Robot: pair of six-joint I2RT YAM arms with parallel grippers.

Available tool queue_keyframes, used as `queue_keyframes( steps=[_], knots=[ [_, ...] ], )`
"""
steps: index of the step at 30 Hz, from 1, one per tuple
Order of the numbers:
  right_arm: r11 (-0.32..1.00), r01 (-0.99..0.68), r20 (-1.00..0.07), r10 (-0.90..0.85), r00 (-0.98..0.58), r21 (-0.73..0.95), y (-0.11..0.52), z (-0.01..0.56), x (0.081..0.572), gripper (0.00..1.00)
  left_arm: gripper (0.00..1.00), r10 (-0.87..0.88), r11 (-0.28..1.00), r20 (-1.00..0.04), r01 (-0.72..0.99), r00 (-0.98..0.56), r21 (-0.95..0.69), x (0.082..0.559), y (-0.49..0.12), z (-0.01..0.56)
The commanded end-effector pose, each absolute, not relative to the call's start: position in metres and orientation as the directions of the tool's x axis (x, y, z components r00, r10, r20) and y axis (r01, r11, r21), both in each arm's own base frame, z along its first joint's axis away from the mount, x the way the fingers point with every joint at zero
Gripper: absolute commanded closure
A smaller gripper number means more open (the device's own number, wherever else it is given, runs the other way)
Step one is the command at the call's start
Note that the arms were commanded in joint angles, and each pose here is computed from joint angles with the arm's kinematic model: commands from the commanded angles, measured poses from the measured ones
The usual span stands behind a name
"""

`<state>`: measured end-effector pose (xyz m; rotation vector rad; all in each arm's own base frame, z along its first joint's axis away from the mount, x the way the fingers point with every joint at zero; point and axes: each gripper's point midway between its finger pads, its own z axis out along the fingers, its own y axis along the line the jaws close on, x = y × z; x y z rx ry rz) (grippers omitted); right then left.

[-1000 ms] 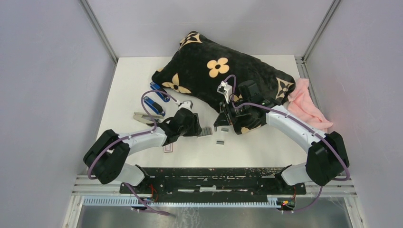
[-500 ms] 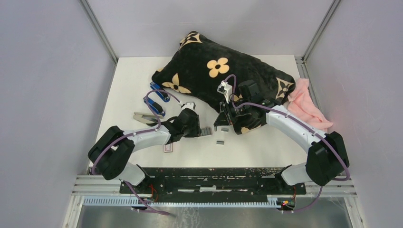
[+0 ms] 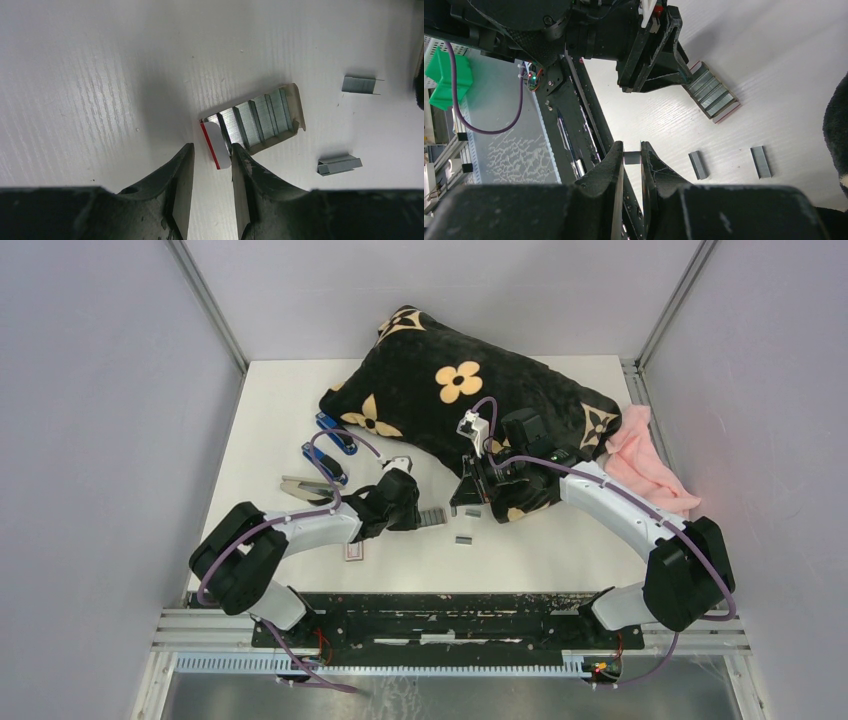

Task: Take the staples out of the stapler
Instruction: Place the staple in the staple box.

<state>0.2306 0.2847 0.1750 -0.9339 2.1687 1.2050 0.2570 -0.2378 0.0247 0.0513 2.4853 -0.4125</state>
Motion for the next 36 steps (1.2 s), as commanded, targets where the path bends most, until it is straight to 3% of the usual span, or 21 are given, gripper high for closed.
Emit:
queue_keyframes(
  steps=[1,12,25,30,36],
  knots=[
    [0.351,-0.795,-0.740,-0.310,-0.597,0.494,0.290,0.198,0.236,0.82,0.60,-0.095,0.932,-0.606,0.143,-0.790,-0.333,0.264,-0.250,0.044],
    [0.353,-0.795,-0.739,-0.312,-0.598,0.494,0.290,0.197,0.237,0.82,0.73,-0.101,0.927,-0.611,0.149,-0.785,-0.344,0.261,-0.248,0.046],
    [0.373,-0.791,-0.726,-0.333,-0.602,0.485,0.292,0.186,0.238,0.82,0.79,-0.104,0.926,-0.613,0.149,-0.783,-0.346,0.257,-0.244,0.047],
    [0.379,-0.791,-0.718,-0.348,-0.602,0.480,0.294,0.181,0.238,0.82,0.76,-0.105,0.922,-0.615,0.155,-0.781,-0.355,0.256,-0.245,0.049],
    [0.415,-0.784,-0.702,-0.370,-0.609,0.461,0.298,0.169,0.241,0.82,0.65,-0.116,0.923,-0.665,0.167,-0.738,-0.346,0.258,-0.236,0.063]
  ],
)
